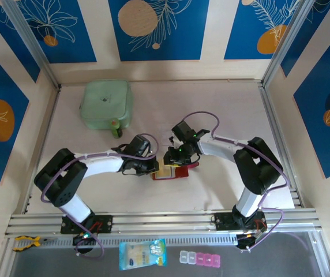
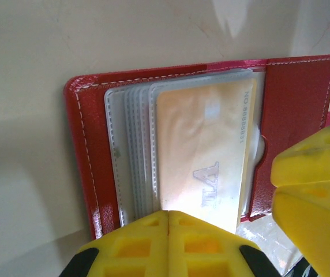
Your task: Take the credit cards out of the card holder
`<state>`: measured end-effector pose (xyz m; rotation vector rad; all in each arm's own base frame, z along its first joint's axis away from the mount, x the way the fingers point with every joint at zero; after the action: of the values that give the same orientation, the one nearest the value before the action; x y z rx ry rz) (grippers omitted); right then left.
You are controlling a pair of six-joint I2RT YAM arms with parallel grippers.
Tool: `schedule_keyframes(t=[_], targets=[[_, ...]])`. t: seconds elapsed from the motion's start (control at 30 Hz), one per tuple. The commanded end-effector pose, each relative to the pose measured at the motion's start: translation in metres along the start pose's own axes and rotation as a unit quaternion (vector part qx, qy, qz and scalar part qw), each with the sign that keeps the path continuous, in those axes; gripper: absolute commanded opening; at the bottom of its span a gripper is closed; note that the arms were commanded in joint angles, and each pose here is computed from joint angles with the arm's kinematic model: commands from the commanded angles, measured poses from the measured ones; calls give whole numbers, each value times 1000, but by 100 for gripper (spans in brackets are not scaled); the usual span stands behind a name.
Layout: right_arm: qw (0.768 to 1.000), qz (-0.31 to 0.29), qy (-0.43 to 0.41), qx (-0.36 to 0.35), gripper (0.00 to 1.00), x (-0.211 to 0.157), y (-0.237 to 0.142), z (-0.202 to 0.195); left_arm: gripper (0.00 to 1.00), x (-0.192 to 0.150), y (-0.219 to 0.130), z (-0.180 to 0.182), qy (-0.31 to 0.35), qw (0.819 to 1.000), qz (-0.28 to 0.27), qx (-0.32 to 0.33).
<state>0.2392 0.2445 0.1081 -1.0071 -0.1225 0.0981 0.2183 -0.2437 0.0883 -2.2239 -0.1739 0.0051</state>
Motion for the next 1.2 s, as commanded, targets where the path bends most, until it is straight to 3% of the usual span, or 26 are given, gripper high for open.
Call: schedule_keyframes(t=[0.0,0.47,0.77,1.17], targets=[[1000,16,2,11,29,-4,6,-3,1,-2,2,2,3,1000,6,17],[1000,27,8,3,25,-5,17,-12,1,-1,2,0,5,1000,6,17],[999,30,12,-4,24,-6,19,-15,8,2,-11,-10,13,1000,-8,13],[999,23,13,-18,24,-6,14,-18,5,-3,1,7,5,999,8,42]])
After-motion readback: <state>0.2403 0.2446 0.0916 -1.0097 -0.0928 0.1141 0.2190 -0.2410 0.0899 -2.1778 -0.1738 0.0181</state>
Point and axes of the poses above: each hand's point on the last joint's axis, 136 mm out from that joint toward the fingers, its own y axis out along the fingers, its own z axis along the line the jaws close on, x = y × z, the point moved 7 cm from there along -y, back along the fingers, and after that the axes turned 3 degrees about -y, right-handed, at the moved point
